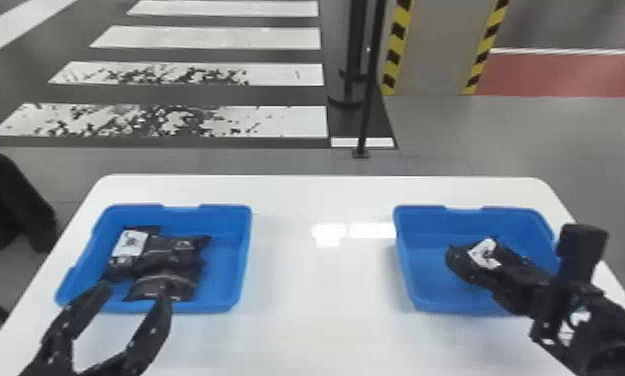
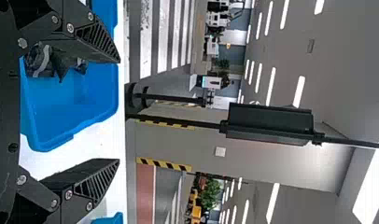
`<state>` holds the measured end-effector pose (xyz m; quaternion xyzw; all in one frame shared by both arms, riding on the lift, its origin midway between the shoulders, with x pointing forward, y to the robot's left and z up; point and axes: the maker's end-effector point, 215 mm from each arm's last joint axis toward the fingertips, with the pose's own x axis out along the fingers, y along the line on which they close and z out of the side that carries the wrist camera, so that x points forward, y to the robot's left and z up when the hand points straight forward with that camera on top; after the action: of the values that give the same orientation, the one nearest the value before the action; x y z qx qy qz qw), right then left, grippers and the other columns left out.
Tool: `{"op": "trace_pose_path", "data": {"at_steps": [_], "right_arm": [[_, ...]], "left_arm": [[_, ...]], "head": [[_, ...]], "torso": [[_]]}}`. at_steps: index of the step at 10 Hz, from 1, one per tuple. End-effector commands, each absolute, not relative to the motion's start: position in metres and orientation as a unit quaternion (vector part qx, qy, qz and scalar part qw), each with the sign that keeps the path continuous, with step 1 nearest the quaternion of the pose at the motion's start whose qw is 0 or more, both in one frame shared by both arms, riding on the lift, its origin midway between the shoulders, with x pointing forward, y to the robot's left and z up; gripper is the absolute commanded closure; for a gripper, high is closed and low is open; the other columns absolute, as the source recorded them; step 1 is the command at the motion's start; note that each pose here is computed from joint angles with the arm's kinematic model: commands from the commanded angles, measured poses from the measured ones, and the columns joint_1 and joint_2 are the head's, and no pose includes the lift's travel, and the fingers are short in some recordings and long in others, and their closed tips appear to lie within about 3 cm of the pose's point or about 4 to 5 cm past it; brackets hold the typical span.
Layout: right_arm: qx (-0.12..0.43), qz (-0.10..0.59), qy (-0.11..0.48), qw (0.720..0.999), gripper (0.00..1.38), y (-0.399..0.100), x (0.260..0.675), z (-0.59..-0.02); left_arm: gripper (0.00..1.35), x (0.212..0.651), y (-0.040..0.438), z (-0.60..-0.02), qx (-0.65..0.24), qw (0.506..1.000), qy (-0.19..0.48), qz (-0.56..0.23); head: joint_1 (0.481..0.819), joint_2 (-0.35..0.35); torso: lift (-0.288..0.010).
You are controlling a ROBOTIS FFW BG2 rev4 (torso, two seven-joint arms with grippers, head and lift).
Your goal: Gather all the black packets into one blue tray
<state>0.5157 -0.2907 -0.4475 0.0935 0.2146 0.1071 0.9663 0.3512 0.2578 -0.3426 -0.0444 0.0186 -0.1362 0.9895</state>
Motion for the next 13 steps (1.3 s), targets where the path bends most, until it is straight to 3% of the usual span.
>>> {"op": "trace_pose_path", "data": {"at_steps": [1,4,11,13], "right_arm": [[0.075,0.077,0.222,0.969,0.13,-0.32,0.518,-0.448],[0.065,0.055,0.27,0.959,0.12,-0.338,0.517,-0.469],[0.083,0.049,0.327,0.94,0.13,-0.34,0.527,-0.505],[0.086,0.044,0.342,0.935,0.22,-0.345,0.532,-0.517]], "left_arm": [[0.3,0.351,0.256,-0.343,-0.045,0.989,0.018,-0.138],[0.3,0.353,0.253,-0.342,-0.047,0.989,0.018,-0.142],[0.3,0.356,0.251,-0.342,-0.049,0.988,0.019,-0.143],[0.3,0.356,0.251,-0.344,-0.05,0.988,0.02,-0.143]], "head": [[0.695,-0.035],[0.695,-0.1],[0.695,-0.105],[0.695,-0.114]], "torso": [[-0.11],[-0.11],[-0.11],[-0.11]]}}
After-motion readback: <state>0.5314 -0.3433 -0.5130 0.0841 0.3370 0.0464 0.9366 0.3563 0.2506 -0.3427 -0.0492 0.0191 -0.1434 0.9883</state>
